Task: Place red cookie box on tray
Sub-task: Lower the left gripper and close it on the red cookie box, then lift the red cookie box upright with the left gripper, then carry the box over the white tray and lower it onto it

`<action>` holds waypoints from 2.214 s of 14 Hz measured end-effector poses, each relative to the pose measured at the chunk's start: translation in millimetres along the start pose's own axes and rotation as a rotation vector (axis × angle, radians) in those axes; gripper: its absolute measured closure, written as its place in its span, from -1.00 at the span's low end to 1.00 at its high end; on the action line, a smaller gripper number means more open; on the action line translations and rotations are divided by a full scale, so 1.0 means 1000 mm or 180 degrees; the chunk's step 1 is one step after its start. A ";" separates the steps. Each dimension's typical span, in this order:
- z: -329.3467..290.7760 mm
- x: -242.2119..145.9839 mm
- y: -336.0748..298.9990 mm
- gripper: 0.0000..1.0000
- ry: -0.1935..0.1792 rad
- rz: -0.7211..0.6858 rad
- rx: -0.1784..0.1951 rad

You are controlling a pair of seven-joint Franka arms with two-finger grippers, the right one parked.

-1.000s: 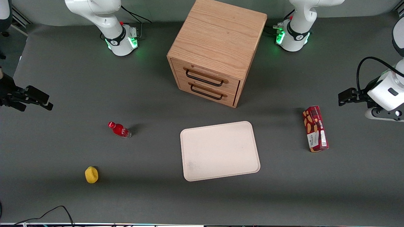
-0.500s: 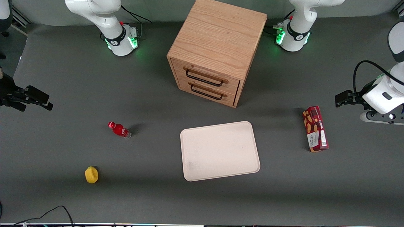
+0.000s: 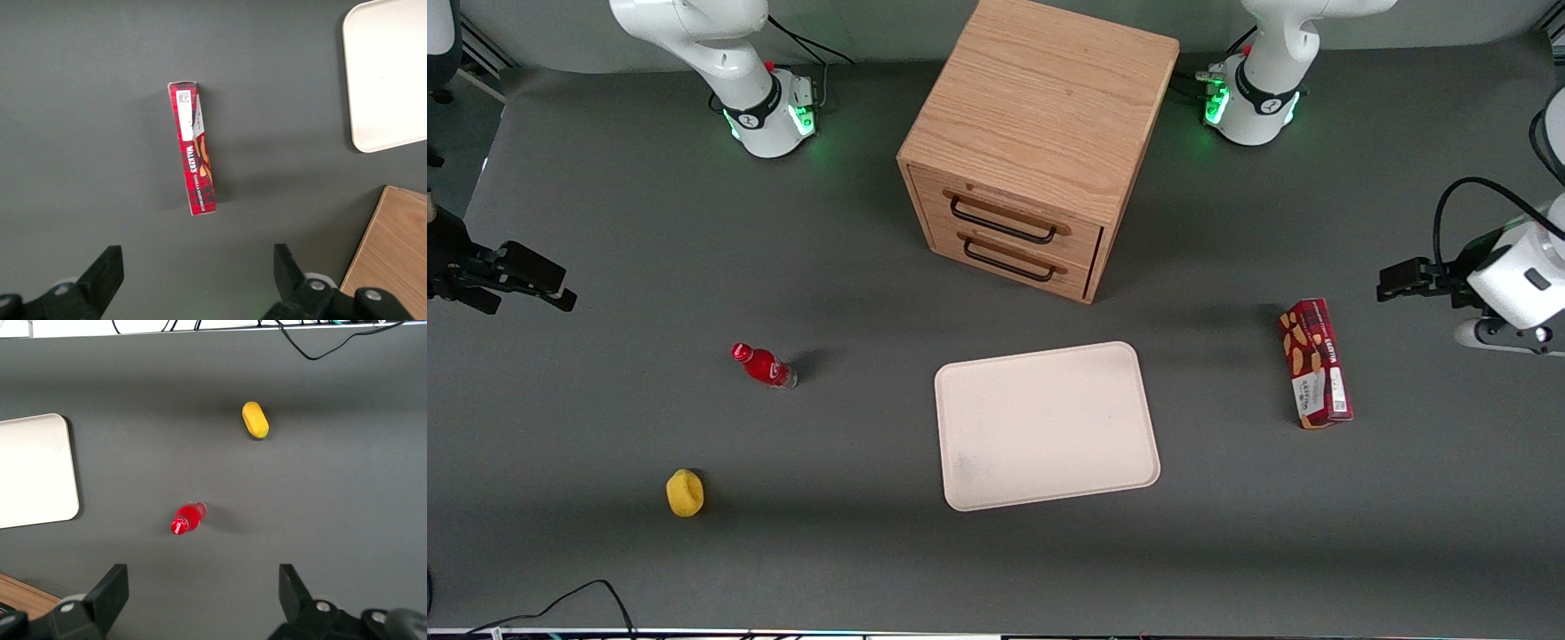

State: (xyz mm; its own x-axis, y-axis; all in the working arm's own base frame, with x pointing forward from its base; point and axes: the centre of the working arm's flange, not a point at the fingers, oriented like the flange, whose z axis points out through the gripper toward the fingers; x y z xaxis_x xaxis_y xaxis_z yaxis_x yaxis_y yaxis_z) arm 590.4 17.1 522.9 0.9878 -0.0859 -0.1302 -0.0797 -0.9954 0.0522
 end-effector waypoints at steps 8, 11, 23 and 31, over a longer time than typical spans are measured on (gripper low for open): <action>0.151 0.031 -0.011 -1.00 -0.0041 -0.0048 -0.0002; 0.198 0.037 -0.016 -1.00 -0.0136 -0.0073 0.0003; 0.263 0.054 -0.021 0.73 -0.0021 -0.0170 -0.0049; 0.134 0.095 0.134 0.87 -0.0015 -0.0643 -0.0232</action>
State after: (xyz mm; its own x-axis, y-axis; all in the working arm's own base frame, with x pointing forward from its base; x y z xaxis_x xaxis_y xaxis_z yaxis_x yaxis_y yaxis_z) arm 655.1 -129.9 384.7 0.9820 0.1147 -0.1500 0.1299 -0.9869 0.0961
